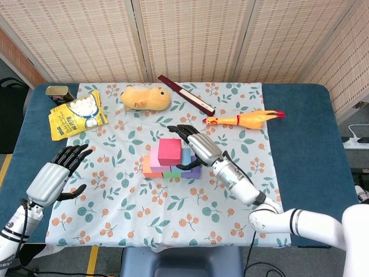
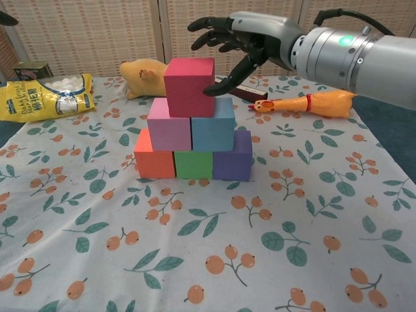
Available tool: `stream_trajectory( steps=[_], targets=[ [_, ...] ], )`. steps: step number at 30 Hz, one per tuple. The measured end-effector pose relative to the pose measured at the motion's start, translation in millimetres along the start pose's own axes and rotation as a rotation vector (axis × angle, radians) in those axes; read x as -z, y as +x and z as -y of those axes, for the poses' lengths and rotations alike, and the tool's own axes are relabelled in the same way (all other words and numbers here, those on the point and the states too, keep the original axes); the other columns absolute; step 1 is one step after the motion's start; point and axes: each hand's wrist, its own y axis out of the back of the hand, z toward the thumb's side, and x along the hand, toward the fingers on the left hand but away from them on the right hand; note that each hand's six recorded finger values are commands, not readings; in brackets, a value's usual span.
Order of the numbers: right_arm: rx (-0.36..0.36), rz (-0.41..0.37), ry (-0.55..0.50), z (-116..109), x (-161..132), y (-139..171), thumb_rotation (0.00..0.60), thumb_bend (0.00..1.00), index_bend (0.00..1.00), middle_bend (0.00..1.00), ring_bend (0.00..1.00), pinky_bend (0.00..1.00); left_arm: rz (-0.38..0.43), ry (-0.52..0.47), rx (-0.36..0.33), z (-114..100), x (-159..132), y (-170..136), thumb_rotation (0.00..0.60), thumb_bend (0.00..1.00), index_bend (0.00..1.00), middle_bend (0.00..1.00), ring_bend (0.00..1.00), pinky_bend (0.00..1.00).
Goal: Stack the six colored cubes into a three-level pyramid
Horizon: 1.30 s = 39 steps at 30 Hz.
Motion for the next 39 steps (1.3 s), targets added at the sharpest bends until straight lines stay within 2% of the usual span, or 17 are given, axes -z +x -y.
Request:
stream_trajectory(
  steps=[4, 9, 12, 15, 17, 19, 22, 25, 27, 28, 31, 34, 39],
  targets=[
    [-0.026, 0.023, -0.007, -11, -11, 2, 0.6, 0.0, 0.0, 0.1, 0.0, 0.0, -0.011, 0.001, -0.008, -3, 2, -1, 0.6, 0.32, 0.01, 0.0, 0.0, 0.08],
    [-0.001, 0.024, 0.007, -37, -22, 17, 0.6, 0.0, 0.0, 0.1, 0.0, 0.0, -0.047, 0.007, -0.019, -5, 11, -3, 0.6, 0.32, 0.02, 0.0, 0.0, 0.08],
    [0.056, 0.049, 0.03, -61, -14, 37, 0.6, 0.03, 0.0, 0.11, 0.0, 0.04, -0.095, 0.018, -0.036, -6, 23, -5, 0.6, 0.32, 0.05, 0.0, 0.0, 0.09],
    [0.137, 0.098, 0.057, -87, 2, 67, 0.6, 0.12, 0.01, 0.13, 0.0, 0.09, -0.166, 0.018, -0.052, -7, 40, -11, 0.6, 0.33, 0.07, 0.0, 0.0, 0.09],
    [0.201, 0.144, 0.084, -104, 18, 94, 0.6, 0.19, 0.04, 0.15, 0.01, 0.16, -0.23, 0.019, -0.067, -7, 56, -18, 0.6, 0.34, 0.09, 0.01, 0.0, 0.1],
    [0.263, 0.194, 0.119, -117, 35, 123, 0.6, 0.21, 0.06, 0.15, 0.01, 0.21, -0.301, 0.028, -0.082, -8, 75, -28, 0.6, 0.34, 0.1, 0.02, 0.0, 0.1],
    [0.338, 0.277, 0.173, -128, 62, 170, 0.6, 0.21, 0.07, 0.15, 0.01, 0.21, -0.413, 0.049, -0.101, -8, 102, -47, 0.6, 0.34, 0.12, 0.03, 0.0, 0.1],
    [0.397, 0.354, 0.244, -134, 87, 218, 0.6, 0.21, 0.05, 0.12, 0.0, 0.12, -0.517, 0.072, -0.108, -3, 126, -73, 0.6, 0.34, 0.12, 0.04, 0.0, 0.1],
    [0.419, 0.389, 0.29, -137, 101, 241, 0.6, 0.21, 0.01, 0.06, 0.0, 0.02, -0.557, 0.075, -0.107, 3, 132, -88, 0.6, 0.34, 0.12, 0.04, 0.0, 0.09],
    [0.425, 0.413, 0.317, -136, 110, 256, 0.6, 0.21, 0.0, 0.05, 0.0, 0.0, -0.576, 0.074, -0.107, 7, 133, -98, 0.6, 0.34, 0.12, 0.04, 0.0, 0.09],
    [0.42, 0.465, 0.353, -129, 133, 295, 0.6, 0.21, 0.0, 0.05, 0.0, 0.0, -0.596, 0.073, -0.116, 16, 129, -118, 0.6, 0.34, 0.12, 0.03, 0.0, 0.09],
    [0.428, 0.483, 0.37, -117, 145, 327, 0.6, 0.21, 0.0, 0.04, 0.0, 0.0, -0.595, 0.079, -0.131, 25, 119, -134, 0.6, 0.34, 0.12, 0.03, 0.0, 0.09],
    [0.461, 0.477, 0.359, -91, 145, 361, 0.6, 0.21, 0.0, 0.04, 0.0, 0.0, -0.577, 0.064, -0.137, 43, 94, -156, 0.6, 0.34, 0.11, 0.02, 0.0, 0.09]
  ],
)
